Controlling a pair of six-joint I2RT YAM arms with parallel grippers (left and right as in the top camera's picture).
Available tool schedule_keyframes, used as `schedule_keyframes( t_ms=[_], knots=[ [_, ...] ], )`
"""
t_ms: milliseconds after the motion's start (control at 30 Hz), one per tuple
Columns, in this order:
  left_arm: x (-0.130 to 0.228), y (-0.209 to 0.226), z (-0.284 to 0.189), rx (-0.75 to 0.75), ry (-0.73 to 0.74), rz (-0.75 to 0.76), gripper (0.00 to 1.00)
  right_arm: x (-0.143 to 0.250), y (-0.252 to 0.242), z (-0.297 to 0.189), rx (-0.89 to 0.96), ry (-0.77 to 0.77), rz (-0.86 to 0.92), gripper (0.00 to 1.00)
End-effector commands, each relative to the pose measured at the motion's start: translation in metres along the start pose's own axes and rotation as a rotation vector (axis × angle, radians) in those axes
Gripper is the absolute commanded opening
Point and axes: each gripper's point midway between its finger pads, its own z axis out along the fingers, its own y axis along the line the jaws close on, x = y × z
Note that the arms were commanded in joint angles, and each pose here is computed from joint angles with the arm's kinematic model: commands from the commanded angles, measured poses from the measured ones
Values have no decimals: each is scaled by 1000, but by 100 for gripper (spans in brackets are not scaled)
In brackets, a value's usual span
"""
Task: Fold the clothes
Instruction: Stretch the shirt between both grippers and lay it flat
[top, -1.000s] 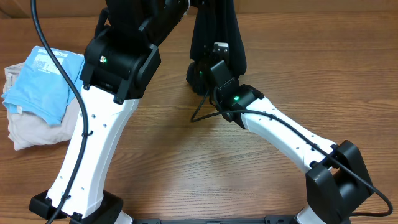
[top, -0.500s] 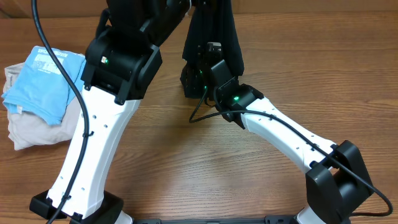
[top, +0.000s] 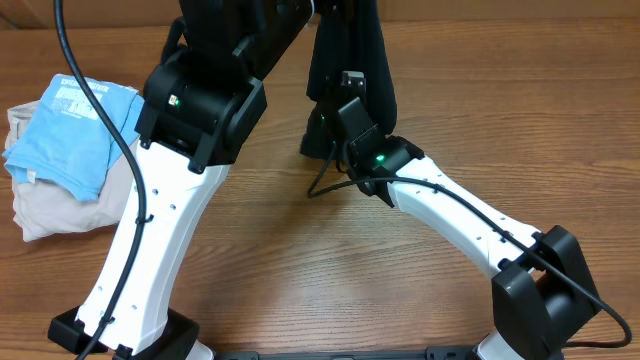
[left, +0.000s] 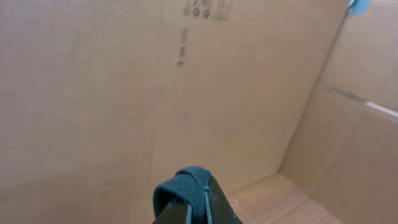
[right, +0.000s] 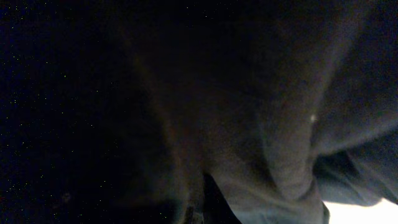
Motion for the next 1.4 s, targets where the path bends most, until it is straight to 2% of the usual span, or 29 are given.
schedule_keyframes(
  t_ms=[0, 33, 167, 300, 467, 600, 767, 1033, 1367],
  knots=[
    [-27, 20, -24, -147, -59, 75, 4, 2, -10, -13, 47, 20, -8, 4],
    [-19, 35, -26, -228, -25, 93, 4, 5, -15, -28, 64, 48, -37, 4],
    [-3, 65, -32, -340, 55, 133, 4, -1, -23, -69, 70, 65, -167, 4],
    [9, 117, -49, -502, 128, 137, 4, -25, -45, -122, 101, 13, -261, 4],
    [20, 174, -73, -615, 196, 85, 4, -83, -107, -190, 199, -177, -132, 4],
    [31, 183, -77, -545, 254, 50, 4, -104, -130, -225, 156, -255, -92, 4],
    [44, 182, -80, -520, 310, 40, 4, -110, -151, -239, 183, -275, -75, 4],
    [71, 182, -91, -532, 428, 19, 4, -108, -153, -239, 193, -266, -99, 4],
    [76, 182, -94, -535, 450, 12, 4, -91, -159, -234, 214, -185, -120, 4]
  ],
)
